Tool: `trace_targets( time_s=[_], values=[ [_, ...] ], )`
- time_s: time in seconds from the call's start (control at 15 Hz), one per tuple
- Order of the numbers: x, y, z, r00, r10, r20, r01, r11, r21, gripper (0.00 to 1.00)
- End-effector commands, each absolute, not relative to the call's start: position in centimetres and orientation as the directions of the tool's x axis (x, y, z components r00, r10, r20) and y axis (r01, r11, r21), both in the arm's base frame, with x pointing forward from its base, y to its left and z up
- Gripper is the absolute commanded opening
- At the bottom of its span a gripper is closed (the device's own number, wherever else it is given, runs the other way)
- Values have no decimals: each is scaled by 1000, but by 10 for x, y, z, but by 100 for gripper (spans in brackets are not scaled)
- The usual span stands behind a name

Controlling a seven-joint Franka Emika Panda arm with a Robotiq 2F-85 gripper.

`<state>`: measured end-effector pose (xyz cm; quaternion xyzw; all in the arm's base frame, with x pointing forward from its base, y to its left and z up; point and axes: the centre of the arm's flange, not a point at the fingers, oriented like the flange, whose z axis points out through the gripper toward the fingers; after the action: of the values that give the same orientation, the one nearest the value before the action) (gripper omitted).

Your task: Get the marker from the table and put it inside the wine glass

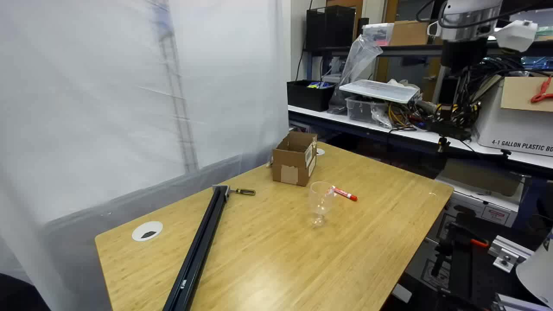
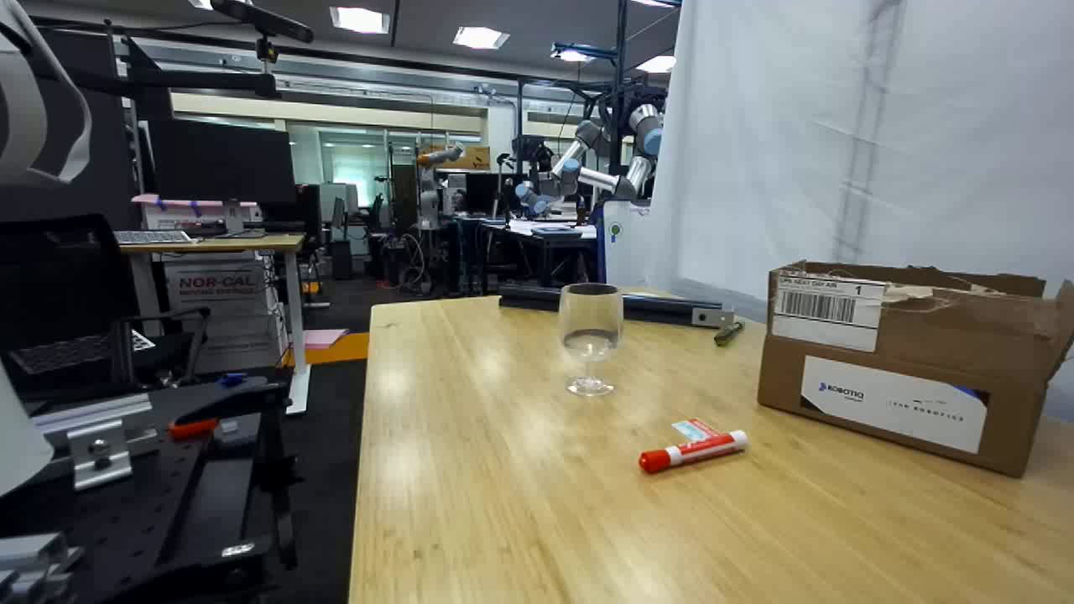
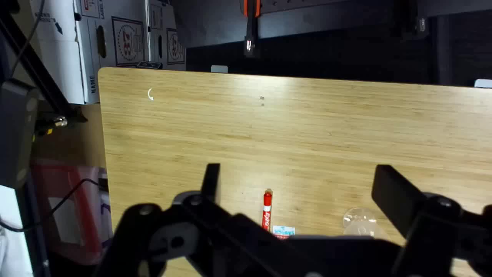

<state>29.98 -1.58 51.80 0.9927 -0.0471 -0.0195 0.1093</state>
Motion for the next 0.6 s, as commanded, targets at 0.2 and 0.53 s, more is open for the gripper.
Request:
trace_targets(
  time_s=[0.2, 0.53],
  values=[
    [300, -16, 521, 995, -97, -21, -90, -972, 218, 100],
    [300, -16, 521, 995, -97, -21, -90, -972, 218, 100]
  ],
)
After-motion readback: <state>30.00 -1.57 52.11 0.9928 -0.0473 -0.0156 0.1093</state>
